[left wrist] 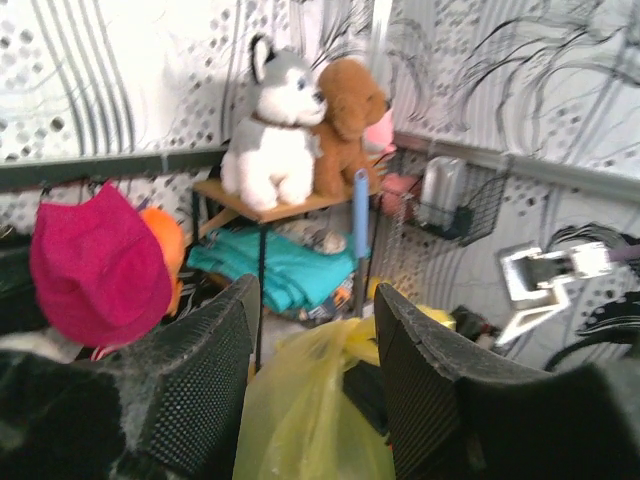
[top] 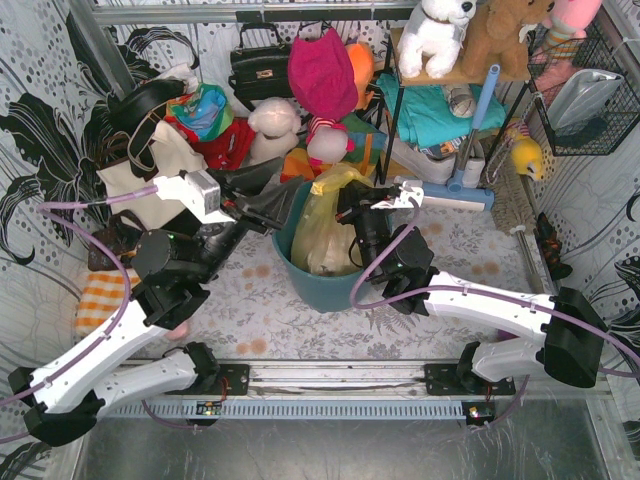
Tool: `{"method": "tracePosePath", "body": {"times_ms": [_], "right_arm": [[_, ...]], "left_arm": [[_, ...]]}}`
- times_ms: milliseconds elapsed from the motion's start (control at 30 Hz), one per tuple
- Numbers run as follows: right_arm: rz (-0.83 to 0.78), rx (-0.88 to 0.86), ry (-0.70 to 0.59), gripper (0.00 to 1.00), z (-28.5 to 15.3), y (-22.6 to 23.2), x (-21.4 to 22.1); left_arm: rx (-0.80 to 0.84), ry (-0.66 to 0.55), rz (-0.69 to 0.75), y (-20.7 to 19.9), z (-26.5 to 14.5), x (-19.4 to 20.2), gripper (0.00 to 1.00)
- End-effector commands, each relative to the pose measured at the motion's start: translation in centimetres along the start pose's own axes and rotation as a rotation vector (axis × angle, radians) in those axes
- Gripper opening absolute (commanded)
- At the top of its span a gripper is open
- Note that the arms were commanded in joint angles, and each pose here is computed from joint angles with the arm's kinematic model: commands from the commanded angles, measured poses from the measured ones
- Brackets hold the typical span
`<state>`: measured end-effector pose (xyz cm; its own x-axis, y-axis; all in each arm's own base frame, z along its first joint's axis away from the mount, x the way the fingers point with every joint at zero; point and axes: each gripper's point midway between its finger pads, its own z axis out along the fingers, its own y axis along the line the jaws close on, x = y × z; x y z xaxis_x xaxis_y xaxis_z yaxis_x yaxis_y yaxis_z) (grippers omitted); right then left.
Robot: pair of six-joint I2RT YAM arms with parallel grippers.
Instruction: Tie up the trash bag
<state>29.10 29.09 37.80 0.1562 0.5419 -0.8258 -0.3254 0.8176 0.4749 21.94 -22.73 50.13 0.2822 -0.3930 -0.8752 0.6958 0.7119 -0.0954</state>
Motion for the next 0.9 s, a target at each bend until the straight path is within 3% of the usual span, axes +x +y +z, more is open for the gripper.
{"method": "tracePosePath", "body": {"times_ms": [0,367,800,867], "right_arm": [[0.022,0.019,-0.027,0.00,-0.1,-0.3,-1.1],[0.035,0.015,-0.004,0.00,-0.1,0.0,-0.9],[0.059,0.010,0.011,0.00,-0.2,0.2,-0.5],[0.062,0.006,0.015,0.00,-0.1,0.3,-0.3]], "left_arm": [[-0.098,0.132,-0.042,2.6,0.9,3.5,0.59],[0.315,0.285,-0.267,1.9,0.5,8.7,0.61],[0.360,0.414,-0.288,3.7,0.7,14.0,0.62],[0.359,0.420,-0.285,3.8,0.8,14.4,0.59]]}}
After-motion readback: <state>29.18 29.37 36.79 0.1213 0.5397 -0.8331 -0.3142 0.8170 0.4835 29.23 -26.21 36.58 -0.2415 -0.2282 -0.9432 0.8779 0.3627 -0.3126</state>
